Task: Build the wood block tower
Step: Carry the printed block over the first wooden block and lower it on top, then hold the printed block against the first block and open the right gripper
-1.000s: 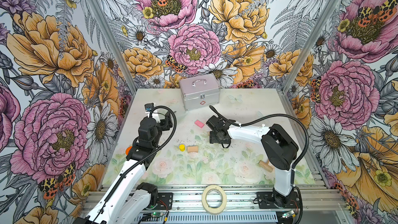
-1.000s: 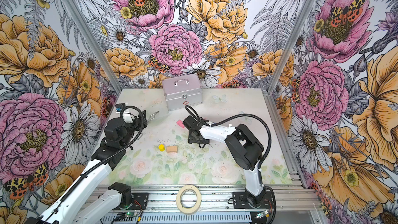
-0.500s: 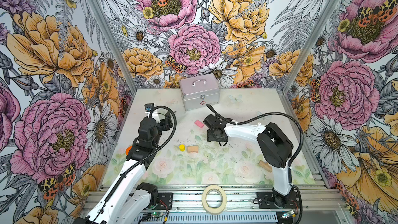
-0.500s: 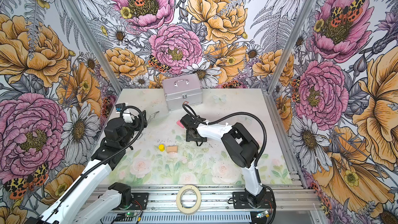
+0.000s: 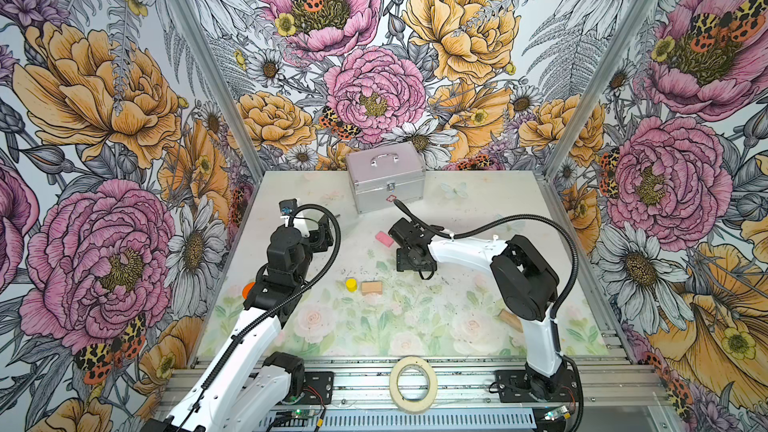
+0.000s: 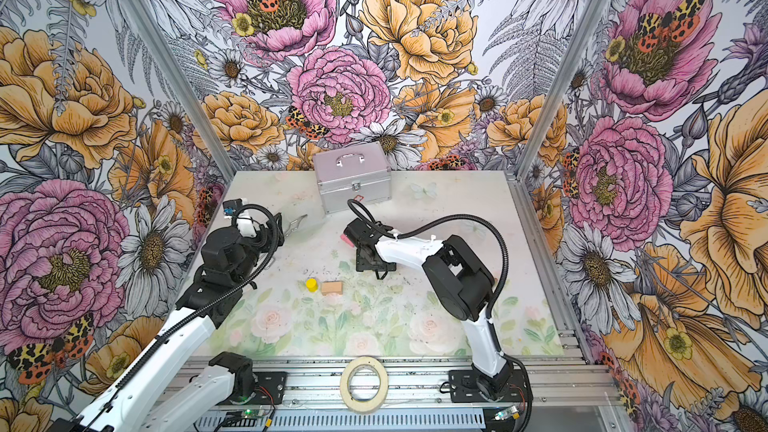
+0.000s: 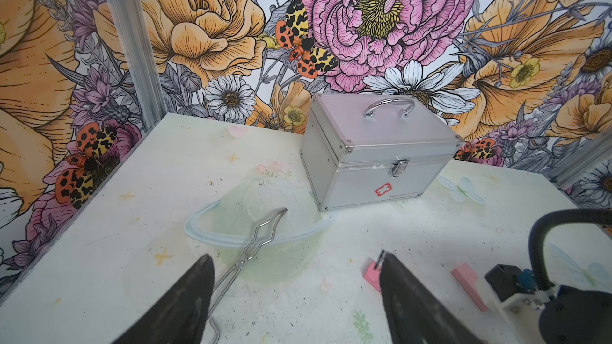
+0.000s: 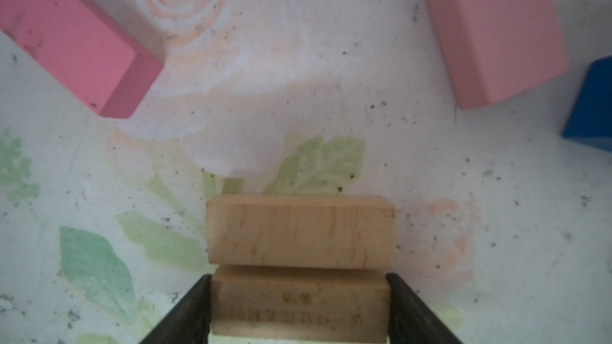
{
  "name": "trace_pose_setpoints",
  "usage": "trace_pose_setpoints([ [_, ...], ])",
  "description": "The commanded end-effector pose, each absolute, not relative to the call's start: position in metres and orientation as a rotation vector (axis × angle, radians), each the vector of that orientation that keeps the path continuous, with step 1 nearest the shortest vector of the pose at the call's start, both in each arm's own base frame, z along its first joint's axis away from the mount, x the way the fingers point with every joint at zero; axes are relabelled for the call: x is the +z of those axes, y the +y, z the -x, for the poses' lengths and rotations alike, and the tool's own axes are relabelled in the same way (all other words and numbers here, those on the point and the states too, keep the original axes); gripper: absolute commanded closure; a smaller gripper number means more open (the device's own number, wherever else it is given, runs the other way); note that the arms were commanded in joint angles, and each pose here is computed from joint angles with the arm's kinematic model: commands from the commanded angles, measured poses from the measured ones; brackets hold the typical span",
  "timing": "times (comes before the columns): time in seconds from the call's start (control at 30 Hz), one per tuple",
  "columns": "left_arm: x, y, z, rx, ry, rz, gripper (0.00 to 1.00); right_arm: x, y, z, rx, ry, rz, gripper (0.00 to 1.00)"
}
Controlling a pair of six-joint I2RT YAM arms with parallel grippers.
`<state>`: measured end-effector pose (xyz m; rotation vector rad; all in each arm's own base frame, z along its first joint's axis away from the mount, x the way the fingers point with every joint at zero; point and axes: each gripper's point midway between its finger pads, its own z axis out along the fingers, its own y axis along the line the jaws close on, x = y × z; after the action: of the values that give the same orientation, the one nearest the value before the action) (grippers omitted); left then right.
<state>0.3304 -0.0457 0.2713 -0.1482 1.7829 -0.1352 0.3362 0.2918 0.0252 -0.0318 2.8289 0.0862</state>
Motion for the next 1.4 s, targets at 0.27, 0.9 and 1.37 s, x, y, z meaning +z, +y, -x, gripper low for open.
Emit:
trace_pose_setpoints([
  [0.27, 0.266, -0.044, -0.33, -0.112, 1.792, 0.135, 0.2, 0.014, 0.293, -0.336, 0.048, 2.844, 0.044, 0.64],
  [0.9, 0.266, -0.044, -0.33, -0.113, 1.792, 0.133, 0.2, 0.011, 0.29, -0.339, 0.02, 2.838, 0.011, 0.62],
  [1.37, 0.265, -0.043, -0.33, -0.11, 1.794, 0.134, 0.2, 0.01, 0.28, -0.336, -0.005, 2.84, -0.024, 0.62],
])
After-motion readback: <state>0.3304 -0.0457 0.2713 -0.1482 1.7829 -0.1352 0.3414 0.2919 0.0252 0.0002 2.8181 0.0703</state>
